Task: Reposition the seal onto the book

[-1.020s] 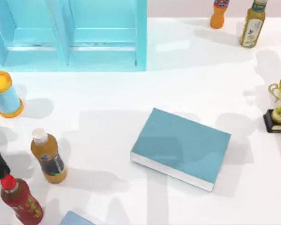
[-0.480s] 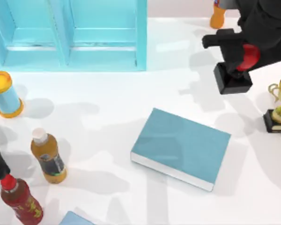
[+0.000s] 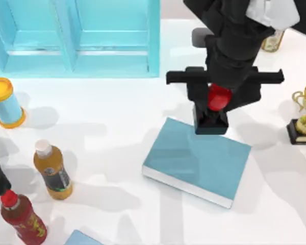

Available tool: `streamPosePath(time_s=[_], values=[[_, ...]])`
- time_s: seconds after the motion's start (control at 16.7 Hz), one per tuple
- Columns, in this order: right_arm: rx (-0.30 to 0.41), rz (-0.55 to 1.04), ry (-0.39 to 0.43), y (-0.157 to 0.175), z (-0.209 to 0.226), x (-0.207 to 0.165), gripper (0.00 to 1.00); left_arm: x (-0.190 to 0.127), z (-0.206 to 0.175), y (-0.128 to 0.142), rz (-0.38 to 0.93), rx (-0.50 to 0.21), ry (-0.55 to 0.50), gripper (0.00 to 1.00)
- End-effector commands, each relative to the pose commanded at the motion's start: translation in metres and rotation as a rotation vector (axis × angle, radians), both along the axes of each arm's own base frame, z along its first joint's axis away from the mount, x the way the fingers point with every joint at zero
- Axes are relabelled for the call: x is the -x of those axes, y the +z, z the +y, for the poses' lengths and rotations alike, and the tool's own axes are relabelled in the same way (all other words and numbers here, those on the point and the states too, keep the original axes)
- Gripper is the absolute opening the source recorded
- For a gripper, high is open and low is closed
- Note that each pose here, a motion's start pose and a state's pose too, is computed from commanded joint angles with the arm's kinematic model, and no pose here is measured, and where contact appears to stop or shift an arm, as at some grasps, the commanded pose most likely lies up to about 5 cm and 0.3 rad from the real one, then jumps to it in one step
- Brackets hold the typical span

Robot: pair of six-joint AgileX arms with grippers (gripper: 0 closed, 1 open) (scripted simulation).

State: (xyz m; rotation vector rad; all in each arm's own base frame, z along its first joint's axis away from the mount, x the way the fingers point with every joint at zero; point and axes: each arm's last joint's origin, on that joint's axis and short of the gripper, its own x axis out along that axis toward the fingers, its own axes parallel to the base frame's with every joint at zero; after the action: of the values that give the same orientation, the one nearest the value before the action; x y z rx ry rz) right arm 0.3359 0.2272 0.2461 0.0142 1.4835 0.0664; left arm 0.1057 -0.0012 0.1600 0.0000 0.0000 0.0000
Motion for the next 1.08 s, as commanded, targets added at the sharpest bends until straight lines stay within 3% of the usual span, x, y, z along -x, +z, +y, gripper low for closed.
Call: streamPosePath(time_s=[0.24,0.96,1.08], values=[[0.05,0.081,-0.048,-0.023,0.023,0.012,0.0,0.0,0.0,0.0,0.0,0.0,0.0,1.0],[0.053,0.084,-0.049,-0.019,0.024,0.012,0.0,0.0,0.0,0.0,0.0,0.0,0.0,1.0],[0.053,0.084,-0.049,-0.019,0.024,0.012,0.15,0.0,0.0,0.0,0.0,0.0,0.0,1.0]])
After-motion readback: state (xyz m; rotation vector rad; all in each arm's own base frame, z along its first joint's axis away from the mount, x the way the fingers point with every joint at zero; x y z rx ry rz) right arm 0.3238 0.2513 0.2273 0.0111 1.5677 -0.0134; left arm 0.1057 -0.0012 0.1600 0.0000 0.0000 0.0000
